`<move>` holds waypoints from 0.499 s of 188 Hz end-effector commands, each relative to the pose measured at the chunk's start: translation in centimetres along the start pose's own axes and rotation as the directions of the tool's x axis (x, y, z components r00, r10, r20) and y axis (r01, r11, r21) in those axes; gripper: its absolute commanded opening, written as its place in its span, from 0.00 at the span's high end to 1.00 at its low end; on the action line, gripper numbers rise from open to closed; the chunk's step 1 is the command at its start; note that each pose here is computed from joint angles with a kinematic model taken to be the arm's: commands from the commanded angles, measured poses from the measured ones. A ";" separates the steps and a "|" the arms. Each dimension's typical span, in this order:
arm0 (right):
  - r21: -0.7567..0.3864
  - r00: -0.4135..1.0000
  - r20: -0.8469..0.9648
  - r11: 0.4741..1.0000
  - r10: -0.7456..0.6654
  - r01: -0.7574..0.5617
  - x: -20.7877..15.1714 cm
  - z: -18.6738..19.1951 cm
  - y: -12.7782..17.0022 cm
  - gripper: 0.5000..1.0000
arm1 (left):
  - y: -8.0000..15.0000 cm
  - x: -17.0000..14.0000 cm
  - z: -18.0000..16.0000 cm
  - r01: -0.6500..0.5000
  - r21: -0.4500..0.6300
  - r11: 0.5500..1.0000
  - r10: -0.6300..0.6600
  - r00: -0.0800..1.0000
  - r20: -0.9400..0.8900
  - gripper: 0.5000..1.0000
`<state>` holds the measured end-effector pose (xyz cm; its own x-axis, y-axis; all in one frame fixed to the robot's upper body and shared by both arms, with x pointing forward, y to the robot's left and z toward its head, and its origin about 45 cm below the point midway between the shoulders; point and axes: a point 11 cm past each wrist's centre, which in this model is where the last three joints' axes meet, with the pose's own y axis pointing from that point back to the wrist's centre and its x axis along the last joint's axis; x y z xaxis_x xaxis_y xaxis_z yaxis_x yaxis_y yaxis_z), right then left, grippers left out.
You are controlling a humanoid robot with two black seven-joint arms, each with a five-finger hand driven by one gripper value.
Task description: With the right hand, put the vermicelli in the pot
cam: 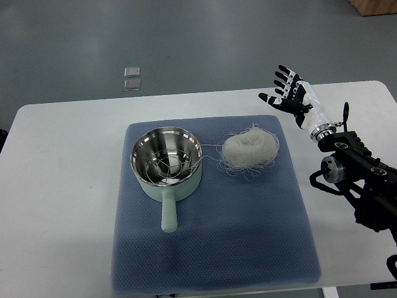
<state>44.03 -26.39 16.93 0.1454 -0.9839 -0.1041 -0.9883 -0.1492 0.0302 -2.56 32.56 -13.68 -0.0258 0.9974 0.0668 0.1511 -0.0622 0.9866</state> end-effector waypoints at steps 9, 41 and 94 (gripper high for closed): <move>0.000 1.000 -0.003 1.000 -0.005 0.005 0.0 -0.1 0.0 0.14 | 0.0 0.0 0.0 0.000 0.000 1.000 0.000 1.000 0.000 0.00; -0.002 1.000 -0.002 1.000 -0.007 0.007 -0.1 -0.1 -0.1 0.14 | 0.0 0.0 0.0 0.000 0.000 1.000 0.000 1.000 0.000 0.00; -0.003 0.999 0.001 0.999 -0.050 0.050 -0.6 -0.1 -0.1 0.14 | 0.0 0.0 0.0 0.000 0.000 1.000 0.000 1.000 0.000 0.00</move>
<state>44.00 -25.92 16.97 0.1860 -0.9760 -0.1136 -0.9812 -0.1906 0.0311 -2.56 32.56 -13.68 -0.0260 0.9974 0.0668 0.1510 -0.0621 0.9866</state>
